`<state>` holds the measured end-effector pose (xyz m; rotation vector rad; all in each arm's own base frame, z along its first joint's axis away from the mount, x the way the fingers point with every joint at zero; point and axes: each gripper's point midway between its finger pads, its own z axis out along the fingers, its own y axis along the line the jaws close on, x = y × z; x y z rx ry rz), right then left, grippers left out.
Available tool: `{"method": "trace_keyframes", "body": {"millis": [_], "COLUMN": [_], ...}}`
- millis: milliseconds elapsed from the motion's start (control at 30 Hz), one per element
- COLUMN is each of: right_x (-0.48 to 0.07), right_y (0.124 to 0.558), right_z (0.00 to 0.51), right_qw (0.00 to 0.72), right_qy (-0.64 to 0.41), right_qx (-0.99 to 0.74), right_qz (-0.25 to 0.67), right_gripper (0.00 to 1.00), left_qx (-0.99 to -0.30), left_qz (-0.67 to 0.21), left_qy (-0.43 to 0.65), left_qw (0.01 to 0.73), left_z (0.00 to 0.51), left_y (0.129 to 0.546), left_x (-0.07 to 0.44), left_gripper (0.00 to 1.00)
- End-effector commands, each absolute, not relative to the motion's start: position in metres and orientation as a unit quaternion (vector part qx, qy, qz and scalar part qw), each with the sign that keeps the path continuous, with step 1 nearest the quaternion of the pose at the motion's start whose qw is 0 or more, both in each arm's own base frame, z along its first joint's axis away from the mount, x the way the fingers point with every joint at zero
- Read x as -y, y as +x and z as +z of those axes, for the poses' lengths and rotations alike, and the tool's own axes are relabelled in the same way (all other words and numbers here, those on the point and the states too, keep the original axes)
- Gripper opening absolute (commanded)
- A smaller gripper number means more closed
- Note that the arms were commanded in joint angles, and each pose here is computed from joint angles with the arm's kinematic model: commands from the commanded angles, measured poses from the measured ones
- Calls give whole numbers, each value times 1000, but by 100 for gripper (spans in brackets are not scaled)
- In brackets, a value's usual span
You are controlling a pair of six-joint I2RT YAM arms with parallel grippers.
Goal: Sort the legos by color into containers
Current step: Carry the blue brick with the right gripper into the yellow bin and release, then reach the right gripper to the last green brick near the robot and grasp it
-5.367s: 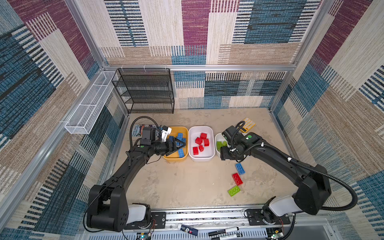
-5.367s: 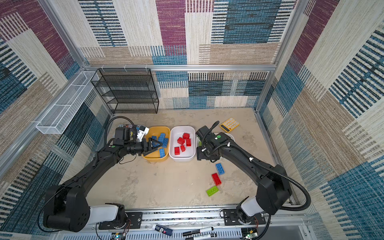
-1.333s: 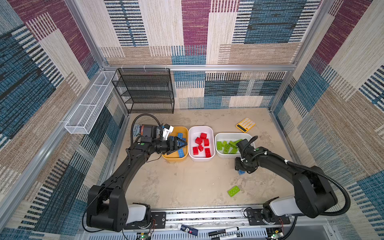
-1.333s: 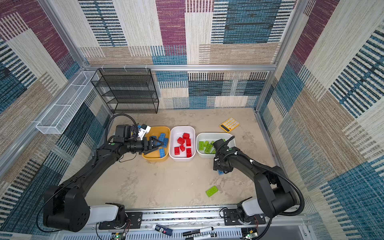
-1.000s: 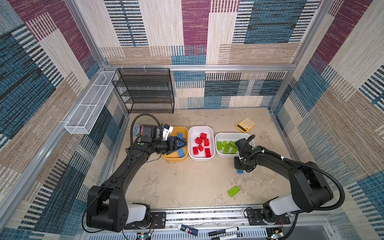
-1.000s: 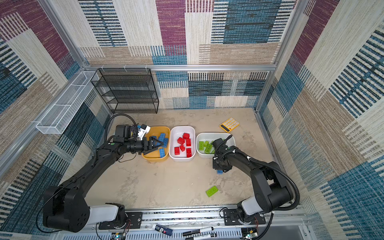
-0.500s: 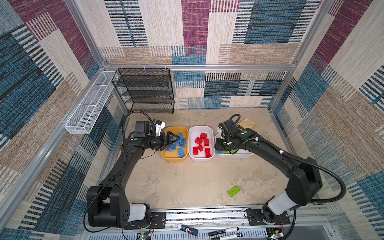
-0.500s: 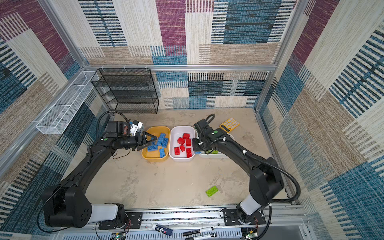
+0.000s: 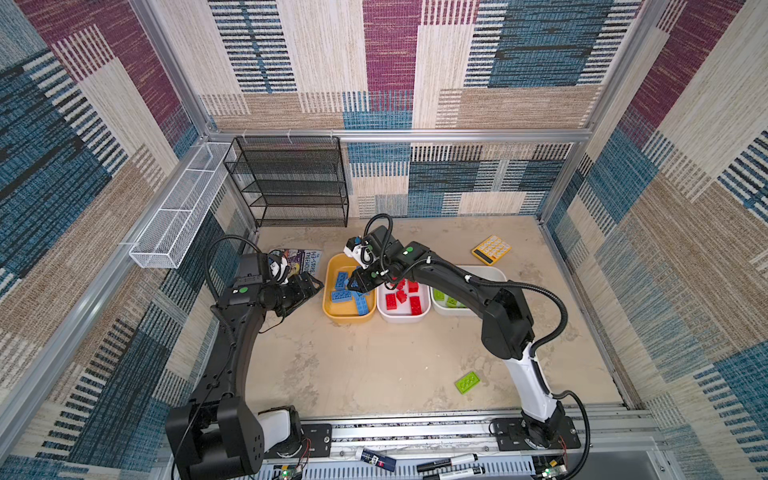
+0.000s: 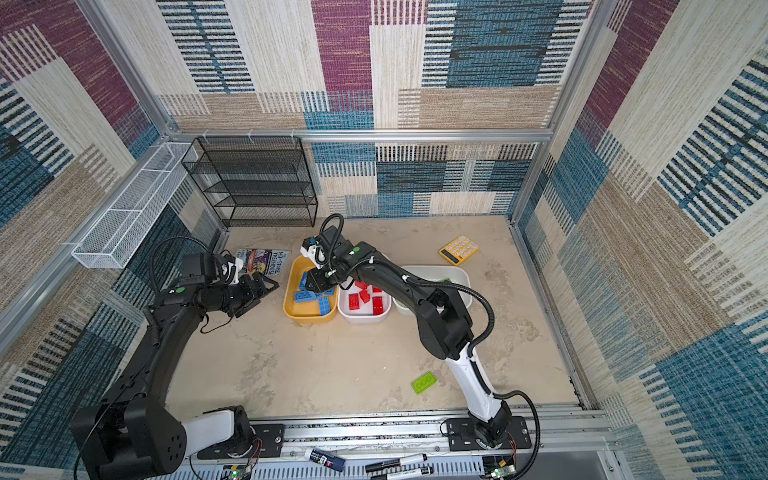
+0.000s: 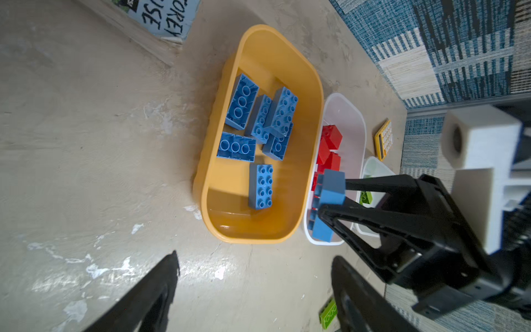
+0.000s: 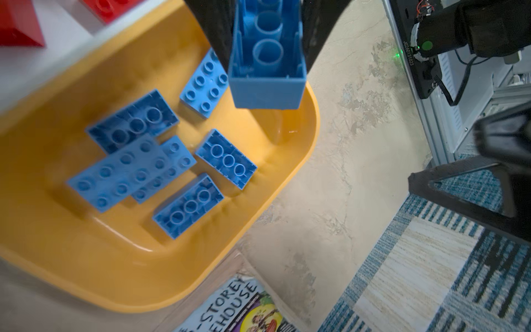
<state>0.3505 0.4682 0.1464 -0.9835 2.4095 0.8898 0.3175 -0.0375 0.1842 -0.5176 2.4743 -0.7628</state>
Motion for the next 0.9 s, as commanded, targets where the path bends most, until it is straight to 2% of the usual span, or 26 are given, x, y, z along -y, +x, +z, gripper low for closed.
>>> {"method": "trace_keyframes", "body": {"millis": [0, 167, 300, 400, 533, 667, 867], "right_x": [-479, -488, -485, -470, -430, -379, -289], "right_y": [343, 353, 359, 360, 343, 312, 261], "right_z": [124, 105, 119, 146, 177, 187, 183], "right_qw": [186, 191, 206, 223, 226, 201, 153], "right_qy": [-388, -386, -387, -380, -355, -304, -140], "right_qx": [-847, -850, -851, -854, -869, -902, -965], "right_qz": [313, 302, 290, 279, 260, 231, 159], "right_gripper": [28, 35, 55, 64, 66, 67, 70], "left_qx": [-911, -911, -908, -902, -888, -879, -867], "left_qz": [-262, -267, -279, -300, -342, -381, -424], "left_qy": [-206, -202, -192, -189, -181, -138, -73], "left_qw": [244, 242, 246, 248, 248, 253, 252], "left_z": [177, 174, 176, 178, 183, 193, 198], "left_y": [313, 313, 315, 317, 318, 321, 321], "left_x": [29, 31, 34, 40, 53, 73, 105], "left_gripper": [85, 85, 84, 84, 84, 84, 84]}}
